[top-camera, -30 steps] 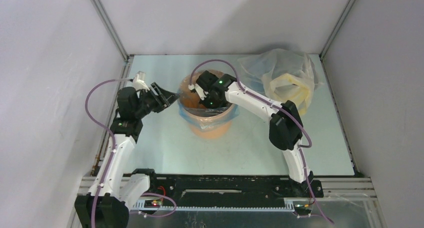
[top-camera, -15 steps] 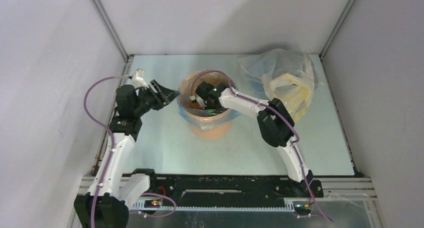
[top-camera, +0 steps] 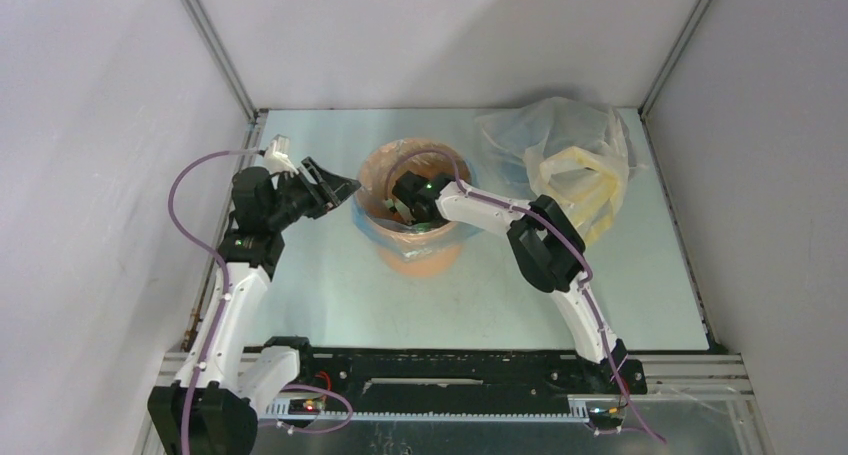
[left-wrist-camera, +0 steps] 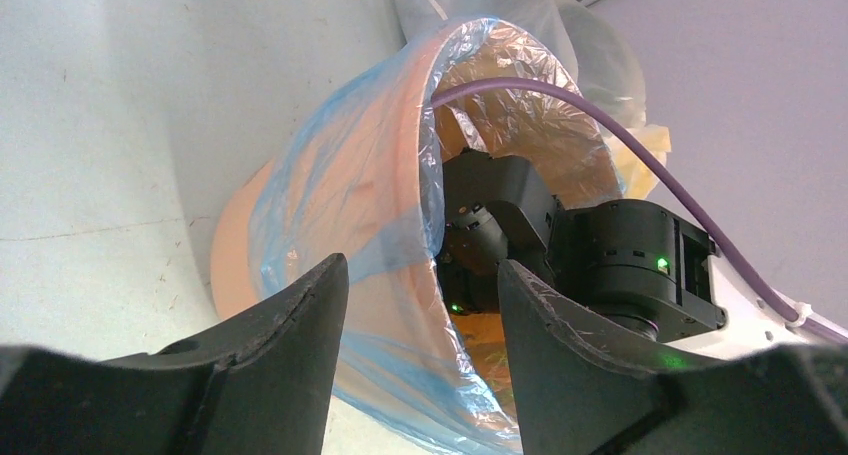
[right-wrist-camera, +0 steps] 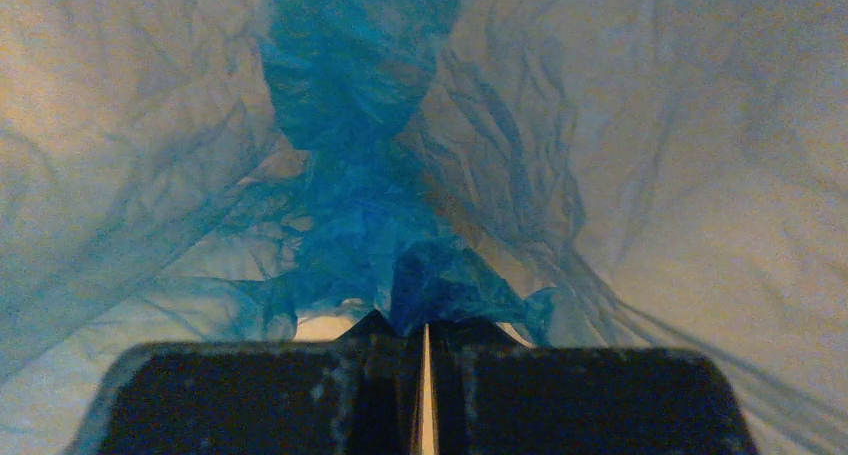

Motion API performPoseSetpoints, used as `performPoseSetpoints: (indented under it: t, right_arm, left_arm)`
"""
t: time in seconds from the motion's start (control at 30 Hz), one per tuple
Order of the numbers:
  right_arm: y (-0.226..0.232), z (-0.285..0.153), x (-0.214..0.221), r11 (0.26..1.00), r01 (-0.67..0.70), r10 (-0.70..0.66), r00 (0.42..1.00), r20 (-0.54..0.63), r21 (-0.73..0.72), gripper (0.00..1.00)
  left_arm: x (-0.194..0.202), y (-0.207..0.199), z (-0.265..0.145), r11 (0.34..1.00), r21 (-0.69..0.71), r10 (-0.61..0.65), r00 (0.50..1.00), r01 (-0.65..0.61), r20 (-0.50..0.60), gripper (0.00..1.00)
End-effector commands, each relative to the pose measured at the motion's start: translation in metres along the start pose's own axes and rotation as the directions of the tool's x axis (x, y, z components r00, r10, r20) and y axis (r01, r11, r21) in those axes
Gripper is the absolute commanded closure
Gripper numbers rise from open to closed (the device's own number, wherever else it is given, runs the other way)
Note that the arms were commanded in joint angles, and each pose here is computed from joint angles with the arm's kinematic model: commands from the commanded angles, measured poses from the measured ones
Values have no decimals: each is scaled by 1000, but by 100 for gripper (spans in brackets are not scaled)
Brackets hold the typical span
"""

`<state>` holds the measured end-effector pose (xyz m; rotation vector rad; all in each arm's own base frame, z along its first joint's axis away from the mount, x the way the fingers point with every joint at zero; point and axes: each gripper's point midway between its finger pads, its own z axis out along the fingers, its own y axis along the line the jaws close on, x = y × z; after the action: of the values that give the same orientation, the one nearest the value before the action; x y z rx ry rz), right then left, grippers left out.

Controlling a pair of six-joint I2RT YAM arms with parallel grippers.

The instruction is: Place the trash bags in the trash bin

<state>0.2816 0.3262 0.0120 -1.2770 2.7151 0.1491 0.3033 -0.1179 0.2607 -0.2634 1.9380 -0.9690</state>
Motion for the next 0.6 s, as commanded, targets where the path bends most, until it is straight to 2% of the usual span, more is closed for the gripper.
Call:
performPoseSetpoints:
  t: [0.0,0.3,0.57]
  right_arm:
    - [-5,2,-9,1000,-13,12,999,41,27,100]
    - [-3,-87,-31,998,-20,5,972,234,64,100]
    - [-5,-141,-38,995,-24,-7,951,310,96,100]
  left_arm:
    - [-15,-21,-4,998,51,46,999,-48,29,37]
    - [-18,-23,-5,997,46,54,998,-55,34,37]
    - [-20,-24,-8,997,39,69,997,-70,32,38]
